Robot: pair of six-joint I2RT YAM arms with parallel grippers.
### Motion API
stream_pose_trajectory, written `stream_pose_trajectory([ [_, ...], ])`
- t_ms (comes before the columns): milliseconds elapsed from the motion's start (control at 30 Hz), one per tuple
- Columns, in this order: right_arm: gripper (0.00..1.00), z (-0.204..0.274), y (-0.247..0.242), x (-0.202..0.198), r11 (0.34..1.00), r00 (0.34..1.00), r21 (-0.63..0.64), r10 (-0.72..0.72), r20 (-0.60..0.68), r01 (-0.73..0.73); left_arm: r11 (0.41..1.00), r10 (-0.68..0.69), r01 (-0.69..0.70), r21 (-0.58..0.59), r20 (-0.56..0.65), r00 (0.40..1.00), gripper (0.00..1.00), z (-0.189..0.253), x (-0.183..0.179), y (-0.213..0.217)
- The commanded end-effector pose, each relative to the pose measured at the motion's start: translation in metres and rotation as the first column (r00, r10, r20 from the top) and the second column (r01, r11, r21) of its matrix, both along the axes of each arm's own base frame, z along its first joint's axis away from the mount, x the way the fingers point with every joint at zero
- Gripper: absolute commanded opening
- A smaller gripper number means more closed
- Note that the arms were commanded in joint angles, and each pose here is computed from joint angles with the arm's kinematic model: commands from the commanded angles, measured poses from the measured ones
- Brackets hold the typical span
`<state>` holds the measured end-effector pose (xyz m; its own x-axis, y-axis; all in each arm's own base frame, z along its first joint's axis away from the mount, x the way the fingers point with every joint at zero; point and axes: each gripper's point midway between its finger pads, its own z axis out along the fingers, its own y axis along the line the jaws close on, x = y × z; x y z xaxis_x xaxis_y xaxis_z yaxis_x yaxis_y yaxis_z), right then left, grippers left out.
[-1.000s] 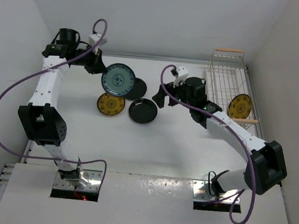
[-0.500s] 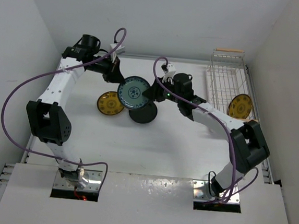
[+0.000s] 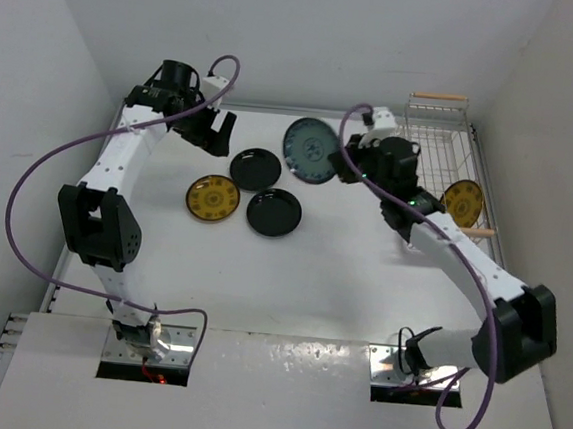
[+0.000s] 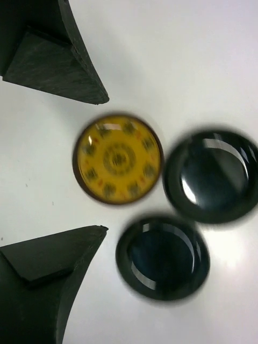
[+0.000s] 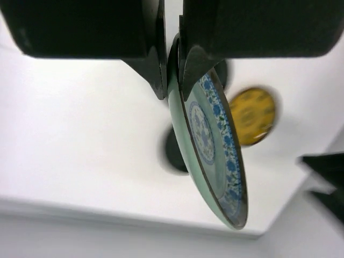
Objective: Load the plates into the dish rack
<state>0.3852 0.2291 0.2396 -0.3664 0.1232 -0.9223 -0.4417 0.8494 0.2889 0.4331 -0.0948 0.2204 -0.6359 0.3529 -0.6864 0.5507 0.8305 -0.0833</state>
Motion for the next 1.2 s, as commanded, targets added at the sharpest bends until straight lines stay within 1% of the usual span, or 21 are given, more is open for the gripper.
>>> stream_pose_trajectory([
  [0,0.00,0.064,-0.093,0.018,0.944,0.949,-0.168,-0.254,0.187,0.286,0.942,0.270,-0.282,0.183,0.089,0.959,0.99,0.007,0.024,0.058],
  [33,0.00,0.072,-0.123,0.016,0.907,0.926,-0.212,-0.327,0.190,0.364,0.928,0.296,-0.308,0.208,0.087,0.951,0.99,0.002,0.025,0.067],
  [67,0.00,0.084,-0.145,0.017,0.862,0.894,-0.259,-0.383,0.233,0.436,0.911,0.327,-0.336,0.239,0.078,0.942,0.99,-0.005,0.023,0.074],
  [100,0.00,0.098,-0.185,0.018,0.781,0.836,-0.307,-0.469,0.286,0.544,0.903,0.341,-0.348,0.251,0.072,0.937,0.99,-0.010,0.024,0.080],
  [133,0.00,0.097,-0.204,0.015,0.729,0.822,-0.380,-0.494,0.284,0.569,0.903,0.342,-0.345,0.257,0.059,0.938,0.99,-0.015,0.022,0.081],
  [167,0.00,0.099,-0.222,0.012,0.682,0.790,-0.400,-0.542,0.286,0.612,0.903,0.342,-0.341,0.262,0.046,0.939,0.99,-0.020,0.019,0.081],
  [200,0.00,0.094,-0.237,0.012,0.626,0.790,-0.492,-0.547,0.276,0.605,0.903,0.342,-0.344,0.259,0.055,0.938,0.99,-0.019,0.021,0.081],
  [233,0.00,0.090,-0.258,0.010,0.581,0.769,-0.527,-0.582,0.264,0.621,0.902,0.341,-0.338,0.267,0.035,0.939,0.99,-0.028,0.020,0.081],
  [267,0.00,0.087,-0.282,0.002,0.513,0.735,-0.576,-0.631,0.248,0.636,0.902,0.341,-0.338,0.267,0.035,0.939,0.99,-0.028,0.020,0.081],
  [300,0.00,0.079,-0.301,0.000,0.466,0.710,-0.611,-0.663,0.237,0.640,0.906,0.336,-0.333,0.261,0.032,0.941,0.99,-0.028,0.020,0.079],
  [333,0.00,0.073,-0.309,-0.002,0.441,0.702,-0.635,-0.672,0.234,0.634,0.906,0.336,-0.333,0.261,0.032,0.941,0.99,-0.028,0.020,0.079],
  [367,0.00,0.063,-0.330,-0.005,0.397,0.669,-0.655,-0.707,0.228,0.643,0.906,0.336,-0.330,0.265,0.022,0.941,0.99,-0.032,0.021,0.079],
  [400,0.00,0.050,-0.329,-0.006,0.399,0.683,-0.680,-0.700,0.208,0.615,0.903,0.345,-0.338,0.265,0.022,0.938,0.99,-0.032,0.021,0.083],
  [467,0.00,0.030,-0.355,-0.012,0.365,0.648,-0.710,-0.743,0.167,0.601,0.903,0.345,-0.338,0.265,0.022,0.938,0.99,-0.032,0.021,0.083],
  [533,0.00,0.006,-0.358,-0.014,0.381,0.656,-0.738,-0.746,0.110,0.557,0.903,0.345,-0.333,0.272,0.006,0.939,0.99,-0.040,0.020,0.083],
  [600,0.00,-0.005,-0.365,-0.015,0.380,0.647,-0.742,-0.757,0.093,0.552,0.900,0.343,-0.332,0.283,0.010,0.939,0.99,-0.042,0.021,0.085],
  [633,0.00,-0.019,-0.366,-0.015,0.408,0.660,-0.743,-0.749,0.060,0.531,0.887,0.358,-0.338,0.313,-0.004,0.934,0.99,-0.051,0.016,0.090],
  [700,0.00,-0.029,-0.369,-0.013,0.430,0.662,-0.735,-0.748,0.035,0.525,0.880,0.371,-0.348,0.324,-0.011,0.928,0.99,-0.057,0.014,0.096],
  [733,0.00,-0.041,-0.368,-0.009,0.470,0.673,-0.724,-0.740,-0.011,0.505,0.874,0.378,-0.346,0.342,-0.029,0.925,0.99,-0.066,0.011,0.098],
  [1000,0.00,-0.058,-0.357,-0.005,0.538,0.700,-0.701,-0.710,-0.077,0.469,0.866,0.397,-0.359,0.348,-0.041,0.917,0.99,-0.073,0.008,0.108],
  [1167,0.00,-0.062,-0.352,-0.013,0.559,0.710,-0.696,-0.697,-0.100,0.451,0.866,0.397,-0.359,0.348,-0.041,0.917,0.99,-0.073,0.008,0.108],
])
